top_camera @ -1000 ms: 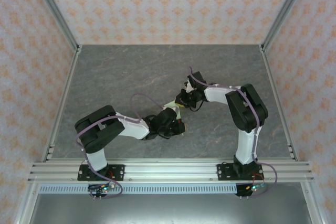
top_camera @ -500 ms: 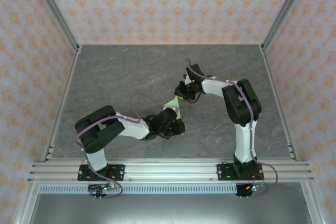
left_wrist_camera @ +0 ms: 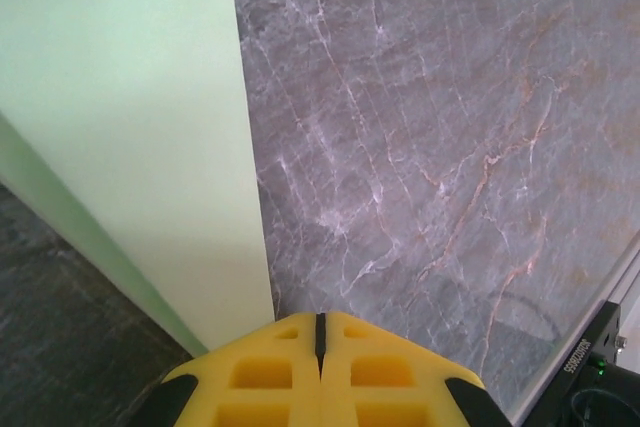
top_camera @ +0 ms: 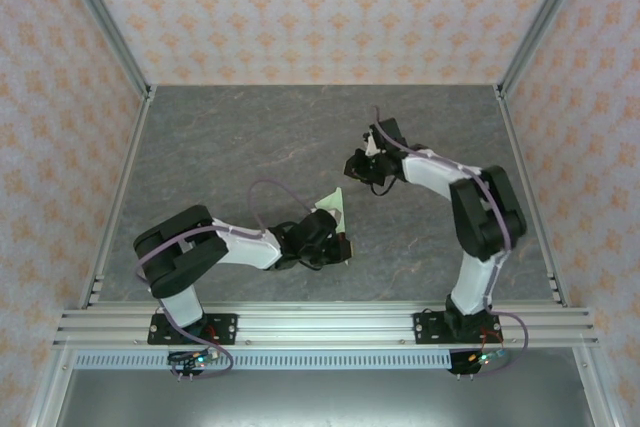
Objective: Fold a paper plane with a square sheet of paper (fold left side to right side)
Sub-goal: Fold the wing for the fifth time at the center of the table.
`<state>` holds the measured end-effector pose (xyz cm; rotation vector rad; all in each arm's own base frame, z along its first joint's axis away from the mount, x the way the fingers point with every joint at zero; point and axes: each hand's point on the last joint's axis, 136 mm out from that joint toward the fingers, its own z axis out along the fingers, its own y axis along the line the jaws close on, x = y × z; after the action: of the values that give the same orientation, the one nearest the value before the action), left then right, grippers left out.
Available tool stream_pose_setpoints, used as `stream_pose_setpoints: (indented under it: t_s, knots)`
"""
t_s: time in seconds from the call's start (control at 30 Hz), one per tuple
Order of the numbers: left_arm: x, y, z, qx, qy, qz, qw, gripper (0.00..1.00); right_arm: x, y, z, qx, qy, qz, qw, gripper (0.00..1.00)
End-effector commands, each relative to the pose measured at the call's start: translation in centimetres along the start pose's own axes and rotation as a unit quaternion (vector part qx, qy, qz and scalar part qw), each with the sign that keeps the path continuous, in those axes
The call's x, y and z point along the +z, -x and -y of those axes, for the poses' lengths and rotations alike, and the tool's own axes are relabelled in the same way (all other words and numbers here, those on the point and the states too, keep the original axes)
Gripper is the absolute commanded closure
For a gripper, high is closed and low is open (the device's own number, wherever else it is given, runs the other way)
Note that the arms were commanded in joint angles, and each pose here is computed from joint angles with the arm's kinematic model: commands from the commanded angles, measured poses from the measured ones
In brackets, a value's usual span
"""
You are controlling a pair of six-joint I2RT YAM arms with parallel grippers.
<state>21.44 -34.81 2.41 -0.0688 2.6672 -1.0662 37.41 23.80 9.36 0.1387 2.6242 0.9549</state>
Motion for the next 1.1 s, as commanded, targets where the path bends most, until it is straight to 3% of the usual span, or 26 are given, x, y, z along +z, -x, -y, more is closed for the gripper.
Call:
stream_pose_setpoints:
  t_s: [0.0,0.23,0.37,0.57,0.87,1.07]
  knots:
    - [-0.6,-0.8,-0.8,0.015,0.010,-0.009,1.000,1.00,-1.0,-3.3,-0.1,0.008,0.043,-0.020,0.999,0.93]
    - [-2.3,-0.3,1.8,0.030,-0.044,0.005,0.999,1.00,-0.6,-8.7,1.0,0.038,0.062,-0.050,0.996,0.98]
    - [-5.3,1.5,3.7,0.041,-0.067,0.033,0.996,1.00,-1.0,-9.5,2.3,0.042,0.036,-0.042,0.998,0.97]
    - [-8.8,5.2,3.1,0.032,-0.056,0.065,0.996,0.99,-1.3,-10.1,3.2,0.037,0.015,-0.039,0.998,0.97]
    - [-7.2,8.8,5.4,0.041,-0.076,0.056,0.995,1.00,-0.7,-10.8,1.9,0.034,0.038,-0.050,0.997,0.97]
    - [-6.7,9.9,4.6,0.022,-0.072,0.065,0.995,1.00,0.1,-11.5,0.6,0.037,0.065,-0.067,0.995,0.97]
